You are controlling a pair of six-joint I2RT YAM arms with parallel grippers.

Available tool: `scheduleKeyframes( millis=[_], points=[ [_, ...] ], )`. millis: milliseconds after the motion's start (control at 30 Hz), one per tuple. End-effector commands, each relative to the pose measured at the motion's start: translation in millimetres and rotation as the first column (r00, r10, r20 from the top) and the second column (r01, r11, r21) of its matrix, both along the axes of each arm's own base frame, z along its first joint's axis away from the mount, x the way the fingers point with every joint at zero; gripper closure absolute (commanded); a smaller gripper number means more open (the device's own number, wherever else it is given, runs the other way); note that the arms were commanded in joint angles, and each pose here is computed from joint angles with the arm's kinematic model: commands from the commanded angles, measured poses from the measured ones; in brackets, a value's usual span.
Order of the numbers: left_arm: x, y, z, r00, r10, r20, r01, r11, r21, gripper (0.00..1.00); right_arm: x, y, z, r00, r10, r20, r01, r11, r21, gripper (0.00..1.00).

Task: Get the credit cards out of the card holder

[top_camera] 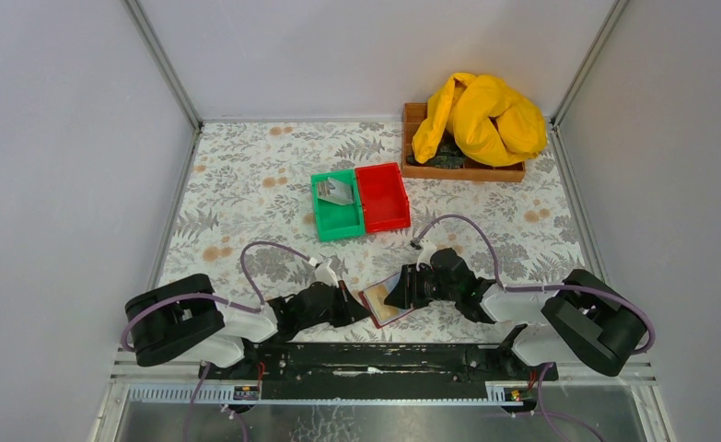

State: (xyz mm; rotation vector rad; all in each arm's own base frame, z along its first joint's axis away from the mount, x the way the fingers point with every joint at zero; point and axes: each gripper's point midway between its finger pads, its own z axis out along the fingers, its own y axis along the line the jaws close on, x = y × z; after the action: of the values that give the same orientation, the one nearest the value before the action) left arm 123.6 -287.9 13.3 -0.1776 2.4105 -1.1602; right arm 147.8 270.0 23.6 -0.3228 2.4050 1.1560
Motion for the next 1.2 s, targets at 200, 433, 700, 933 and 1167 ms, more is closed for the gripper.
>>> scheduleKeyframes(
  millis=[200, 433, 700, 933, 1167],
  points=[
    [3.0, 8.9, -10.7, 1.000, 0.002, 0.014, -0.002, 0.999, 0.038, 1.00, -5.0, 12.8, 17.9, 0.999, 0.046, -0.003, -0.045, 0.994, 0.103, 0.56],
    [4.1, 6.8, -13.1, 1.000, -0.009, 0.010, 0.008, 0.999, 0.046, 1.00, -13.7, 20.4, 42.4, 0.996, 0.090, -0.022, -0.082, 0.966, 0.245, 0.57],
    [0.8, 2.5, -16.8, 1.000, -0.022, -0.011, 0.023, 0.999, 0.022, 1.00, -21.7, 26.1, 65.8, 0.990, 0.140, -0.015, -0.126, 0.930, 0.345, 0.58],
    [1.3, -0.9, -17.1, 0.999, -0.033, -0.015, 0.033, 0.999, 0.017, 1.00, -24.0, 26.6, 72.5, 0.987, 0.157, -0.015, -0.140, 0.914, 0.381, 0.59],
    [1.5, -3.5, -18.0, 0.999, -0.045, -0.017, 0.045, 0.999, 0.018, 1.00, -27.1, 27.2, 74.7, 0.984, 0.178, -0.022, -0.153, 0.898, 0.411, 0.61]
  ],
)
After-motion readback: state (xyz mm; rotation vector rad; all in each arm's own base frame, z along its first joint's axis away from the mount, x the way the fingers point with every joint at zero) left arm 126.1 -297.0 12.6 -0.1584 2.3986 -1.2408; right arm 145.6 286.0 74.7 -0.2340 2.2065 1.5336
